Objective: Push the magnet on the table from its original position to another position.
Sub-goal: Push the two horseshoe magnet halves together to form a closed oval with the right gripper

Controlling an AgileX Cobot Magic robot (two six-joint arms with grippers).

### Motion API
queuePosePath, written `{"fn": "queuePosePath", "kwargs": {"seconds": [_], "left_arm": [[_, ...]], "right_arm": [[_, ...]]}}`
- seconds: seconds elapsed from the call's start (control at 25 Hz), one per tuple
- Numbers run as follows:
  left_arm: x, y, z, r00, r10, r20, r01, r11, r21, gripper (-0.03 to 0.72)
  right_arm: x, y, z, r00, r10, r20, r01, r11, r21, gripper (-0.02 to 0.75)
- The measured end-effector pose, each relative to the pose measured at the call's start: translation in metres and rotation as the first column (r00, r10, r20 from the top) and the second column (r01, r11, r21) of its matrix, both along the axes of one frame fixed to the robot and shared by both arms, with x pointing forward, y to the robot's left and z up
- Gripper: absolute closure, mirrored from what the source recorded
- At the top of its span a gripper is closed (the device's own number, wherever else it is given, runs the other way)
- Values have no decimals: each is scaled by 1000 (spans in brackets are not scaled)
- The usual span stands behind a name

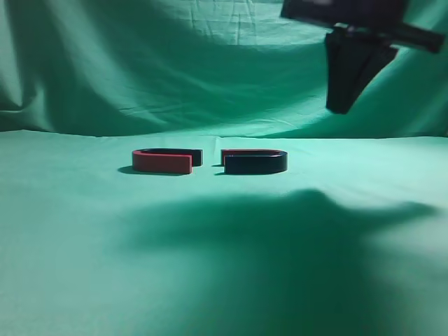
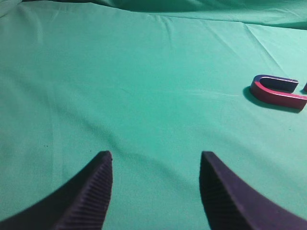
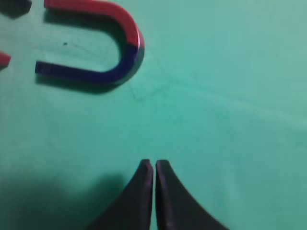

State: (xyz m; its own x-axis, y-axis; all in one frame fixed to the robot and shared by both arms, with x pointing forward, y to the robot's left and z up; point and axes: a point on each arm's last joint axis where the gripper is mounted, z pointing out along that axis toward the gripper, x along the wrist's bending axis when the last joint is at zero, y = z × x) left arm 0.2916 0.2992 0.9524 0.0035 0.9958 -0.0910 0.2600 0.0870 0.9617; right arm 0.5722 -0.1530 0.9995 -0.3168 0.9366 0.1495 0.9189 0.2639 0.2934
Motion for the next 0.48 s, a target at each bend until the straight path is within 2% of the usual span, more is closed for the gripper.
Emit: {"fn": "queuePosePath", "kwargs": {"seconds": [0.24,0.48], "left_arm": [[0,0,0,1000,0,0,0,1000,0,316],[0,0,0,1000,0,0,0,1000,0,316]], "right_arm": [[48,16,-17,999,-15,-29,13,999,-49,738],[74,27,-41,997,-19,-78,14,997,-71,738]]}}
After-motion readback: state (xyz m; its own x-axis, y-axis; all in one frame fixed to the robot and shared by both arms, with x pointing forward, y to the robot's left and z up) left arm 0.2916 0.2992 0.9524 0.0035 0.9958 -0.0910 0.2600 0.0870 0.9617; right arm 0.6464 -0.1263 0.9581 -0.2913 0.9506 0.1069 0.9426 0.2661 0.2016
